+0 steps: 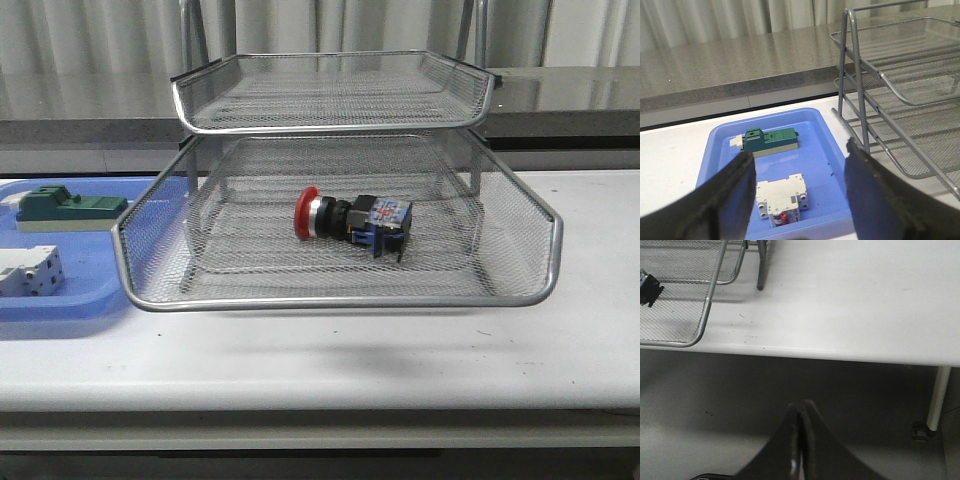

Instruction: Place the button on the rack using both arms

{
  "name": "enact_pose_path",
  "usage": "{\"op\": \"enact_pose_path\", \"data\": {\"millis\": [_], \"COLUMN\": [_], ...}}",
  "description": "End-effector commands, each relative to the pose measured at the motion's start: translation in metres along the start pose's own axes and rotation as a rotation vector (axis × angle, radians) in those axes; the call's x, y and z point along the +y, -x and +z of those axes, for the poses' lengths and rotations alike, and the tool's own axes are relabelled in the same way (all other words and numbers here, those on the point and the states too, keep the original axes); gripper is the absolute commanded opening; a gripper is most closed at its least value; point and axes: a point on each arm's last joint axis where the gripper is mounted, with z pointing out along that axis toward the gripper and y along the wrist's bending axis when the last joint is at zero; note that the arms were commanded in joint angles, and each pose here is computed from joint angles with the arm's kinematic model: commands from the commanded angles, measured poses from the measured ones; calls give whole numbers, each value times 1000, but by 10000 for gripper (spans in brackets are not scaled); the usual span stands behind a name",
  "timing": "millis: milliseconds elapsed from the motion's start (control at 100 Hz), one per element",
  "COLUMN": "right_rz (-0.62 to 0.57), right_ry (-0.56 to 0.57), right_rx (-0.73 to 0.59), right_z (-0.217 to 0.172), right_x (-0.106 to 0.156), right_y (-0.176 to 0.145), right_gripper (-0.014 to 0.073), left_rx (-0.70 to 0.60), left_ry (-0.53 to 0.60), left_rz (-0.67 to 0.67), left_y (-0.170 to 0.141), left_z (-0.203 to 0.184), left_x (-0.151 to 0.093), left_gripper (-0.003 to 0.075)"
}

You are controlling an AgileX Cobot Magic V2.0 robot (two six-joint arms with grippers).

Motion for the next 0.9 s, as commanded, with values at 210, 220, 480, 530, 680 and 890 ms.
{"op": "enact_pose_path", "data": {"millis": [210,220,480,530,680,890], "right_rz": [-2,-2,-2,-2,-1,-55], "right_ry": [3,3,3,3,7,24], "right_rx": [-81,-81,-81,-81,-106,-170], "right_z": [-7,-7,-7,-7,-7,-3], "right_x": [1,1,1,1,1,4], "right_y": [12,12,12,12,14,24], "right_gripper": [-70,-70,-70,-70,-70,-70], "left_rx": [-100,-100,-100,-100,-100,-100], "left_ry": [37,37,37,37,37,37], "left_rz": [-22,-22,-22,-22,-22,-22], "left_y": [15,15,15,15,15,15], "left_z": [-1,-1,-1,-1,-1,-1], "left_x": [4,4,4,4,4,4], "left_gripper": [99,91,-20,-20,-20,-20]}}
